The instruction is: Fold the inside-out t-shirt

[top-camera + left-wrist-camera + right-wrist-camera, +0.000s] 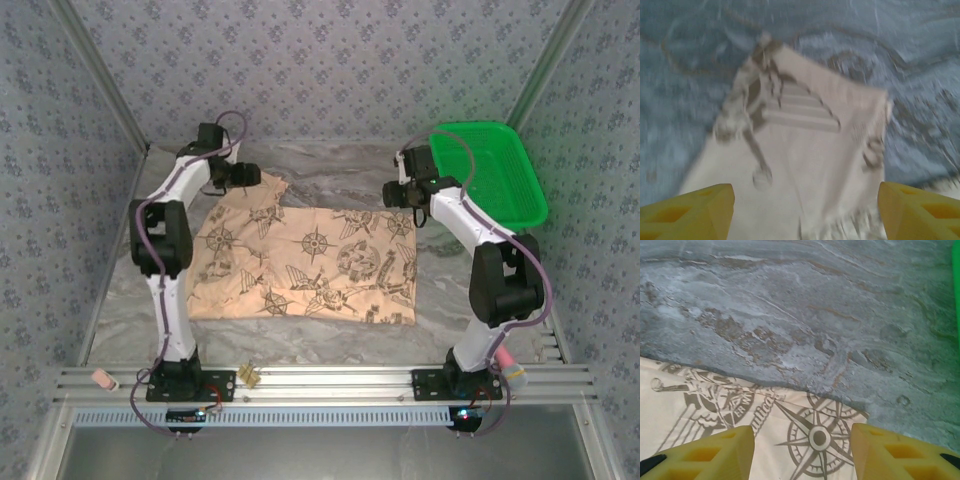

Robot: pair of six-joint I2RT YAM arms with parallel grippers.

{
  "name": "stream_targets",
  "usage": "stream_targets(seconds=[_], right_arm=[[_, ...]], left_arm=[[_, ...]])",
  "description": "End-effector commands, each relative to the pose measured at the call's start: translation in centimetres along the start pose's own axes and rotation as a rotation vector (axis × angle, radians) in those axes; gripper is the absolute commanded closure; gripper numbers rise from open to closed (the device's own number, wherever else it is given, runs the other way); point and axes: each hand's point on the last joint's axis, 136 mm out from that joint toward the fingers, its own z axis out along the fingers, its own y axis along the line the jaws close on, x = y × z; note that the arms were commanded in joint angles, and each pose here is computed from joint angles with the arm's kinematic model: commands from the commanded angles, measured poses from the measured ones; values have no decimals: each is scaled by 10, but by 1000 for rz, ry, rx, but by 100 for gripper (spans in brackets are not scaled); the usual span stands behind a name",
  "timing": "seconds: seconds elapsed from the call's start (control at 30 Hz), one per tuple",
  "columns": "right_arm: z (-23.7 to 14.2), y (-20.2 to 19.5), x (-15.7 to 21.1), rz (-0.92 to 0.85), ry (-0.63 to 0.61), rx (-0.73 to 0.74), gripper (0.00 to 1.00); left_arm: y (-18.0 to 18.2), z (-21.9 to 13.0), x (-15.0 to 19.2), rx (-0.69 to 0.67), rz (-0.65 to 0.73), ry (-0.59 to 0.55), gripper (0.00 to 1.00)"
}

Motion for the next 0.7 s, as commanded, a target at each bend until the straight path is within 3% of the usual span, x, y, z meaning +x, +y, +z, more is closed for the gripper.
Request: stream_targets(seconds=[0.0, 0.27, 0.53, 0.67], right_arm=[[-1, -14, 26, 68, 49, 55, 45], [-18, -18, 51, 157, 14, 60, 45], [-20, -13, 49, 206, -5, 20, 44], [-14, -8, 50, 211, 15, -10, 44]], left_arm=[[-1, 11, -10, 26, 57, 54, 25], [15, 60, -33, -18, 31, 44, 20], [6, 61, -24, 14, 82, 83, 16], [-2, 59, -20, 119, 62, 96, 24]])
